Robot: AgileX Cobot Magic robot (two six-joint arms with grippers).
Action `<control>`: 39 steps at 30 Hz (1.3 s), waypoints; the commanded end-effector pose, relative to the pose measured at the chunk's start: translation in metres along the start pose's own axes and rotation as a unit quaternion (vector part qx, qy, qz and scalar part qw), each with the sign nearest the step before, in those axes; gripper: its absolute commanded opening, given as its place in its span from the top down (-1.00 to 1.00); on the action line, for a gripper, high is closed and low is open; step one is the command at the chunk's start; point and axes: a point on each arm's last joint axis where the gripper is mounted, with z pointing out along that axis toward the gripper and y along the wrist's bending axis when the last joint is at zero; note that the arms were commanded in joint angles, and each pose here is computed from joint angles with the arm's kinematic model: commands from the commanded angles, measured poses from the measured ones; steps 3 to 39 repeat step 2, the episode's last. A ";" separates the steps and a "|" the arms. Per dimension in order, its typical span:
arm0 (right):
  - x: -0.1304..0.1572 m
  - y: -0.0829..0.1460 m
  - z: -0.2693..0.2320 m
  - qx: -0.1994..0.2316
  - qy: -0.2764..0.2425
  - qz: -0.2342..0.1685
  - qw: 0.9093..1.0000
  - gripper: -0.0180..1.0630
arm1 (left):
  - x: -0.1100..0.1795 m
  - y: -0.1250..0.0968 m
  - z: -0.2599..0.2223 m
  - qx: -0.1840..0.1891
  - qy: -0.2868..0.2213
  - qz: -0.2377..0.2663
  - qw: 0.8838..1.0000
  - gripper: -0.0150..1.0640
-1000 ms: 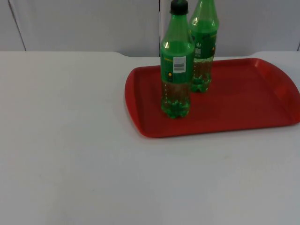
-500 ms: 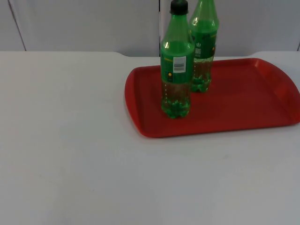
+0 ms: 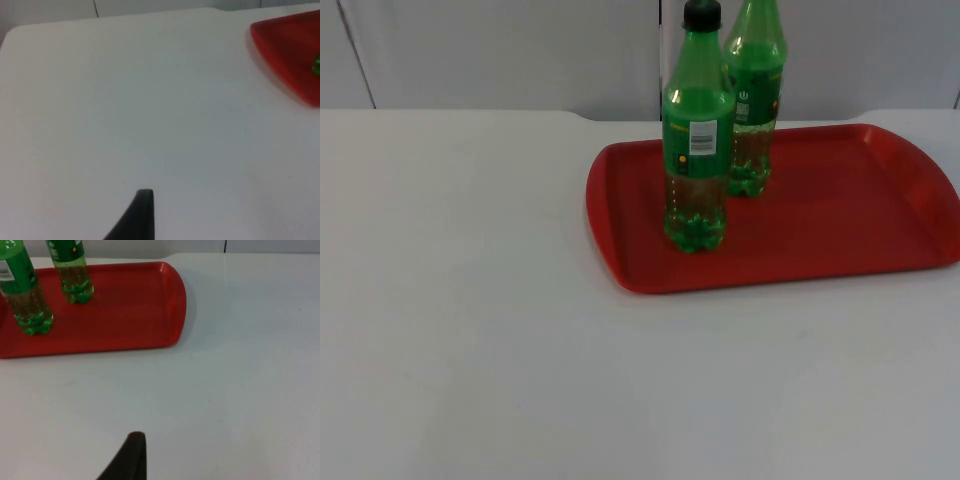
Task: Place the bottle upright on the tray.
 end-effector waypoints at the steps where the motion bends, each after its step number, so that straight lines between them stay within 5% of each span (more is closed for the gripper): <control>1: 0.000 0.000 0.000 -0.001 -0.004 0.002 1.000 -0.98 | 0.001 0.000 0.000 -0.007 -0.001 -0.004 1.000 -0.98; 39: 0.000 0.000 0.000 -0.001 -0.004 0.002 1.000 -0.98 | 0.001 0.000 0.000 -0.010 -0.001 -0.005 1.000 -0.98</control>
